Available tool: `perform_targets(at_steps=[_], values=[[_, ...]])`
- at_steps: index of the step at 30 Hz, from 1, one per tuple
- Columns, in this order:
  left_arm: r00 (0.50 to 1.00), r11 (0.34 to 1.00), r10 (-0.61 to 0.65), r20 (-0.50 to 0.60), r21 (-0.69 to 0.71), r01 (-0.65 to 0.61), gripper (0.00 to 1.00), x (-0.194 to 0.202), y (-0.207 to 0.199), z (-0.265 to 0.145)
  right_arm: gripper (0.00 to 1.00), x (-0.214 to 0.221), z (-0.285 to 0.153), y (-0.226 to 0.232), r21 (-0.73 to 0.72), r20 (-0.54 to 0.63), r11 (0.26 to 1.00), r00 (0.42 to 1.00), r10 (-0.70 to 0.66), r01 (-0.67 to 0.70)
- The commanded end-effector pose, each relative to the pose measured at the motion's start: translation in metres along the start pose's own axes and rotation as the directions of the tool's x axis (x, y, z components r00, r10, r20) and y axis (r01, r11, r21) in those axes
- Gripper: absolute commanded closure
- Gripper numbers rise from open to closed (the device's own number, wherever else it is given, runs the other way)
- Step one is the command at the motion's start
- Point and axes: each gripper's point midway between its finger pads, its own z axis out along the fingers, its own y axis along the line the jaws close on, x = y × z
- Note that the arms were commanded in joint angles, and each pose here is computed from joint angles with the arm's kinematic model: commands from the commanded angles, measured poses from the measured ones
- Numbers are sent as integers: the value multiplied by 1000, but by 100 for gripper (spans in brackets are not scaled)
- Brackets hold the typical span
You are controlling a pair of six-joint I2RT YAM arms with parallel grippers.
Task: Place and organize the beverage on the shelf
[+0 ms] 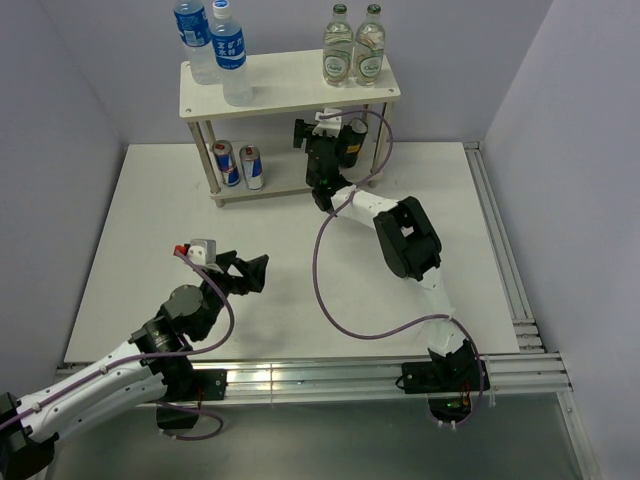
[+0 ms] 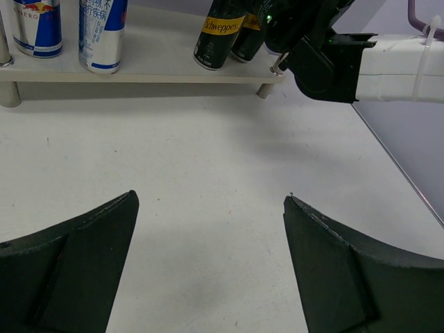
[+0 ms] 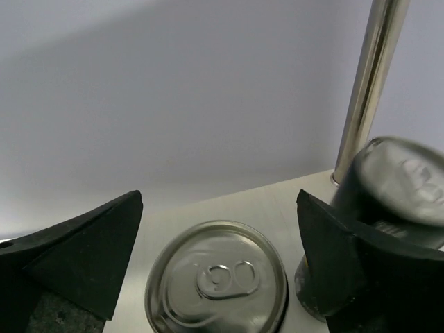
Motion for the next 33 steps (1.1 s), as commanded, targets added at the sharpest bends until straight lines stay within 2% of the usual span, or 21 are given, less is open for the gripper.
perform_targets(at_steps=[1, 9, 23, 29, 30, 33], values=[[999, 1000, -4, 36, 3, 4, 8, -8, -1, 0, 0, -41, 7, -6, 30, 71, 998, 996, 48, -50], [999, 1000, -5, 34, 1, 5, 9, -5, 0, 0, 0, -47, -12, 7, -41, 51, 998, 997, 52, -50], [999, 1000, -11, 44, 8, 11, 9, -8, 0, -2, 0, -50, -42, 29, -79, 43, 997, 999, 16, -12], [999, 1000, -9, 44, 11, 9, 9, -8, 0, -2, 0, -64, -55, 15, -43, 55, 999, 998, 23, -21], [999, 1000, -7, 43, 11, 6, 9, -7, 0, -2, 0, -77, -58, 10, -33, 74, 999, 996, 39, -37], [999, 1000, -8, 44, 15, 8, 9, -8, -1, -2, 0, -80, -69, -10, 22, 67, 1000, 998, 18, -20]])
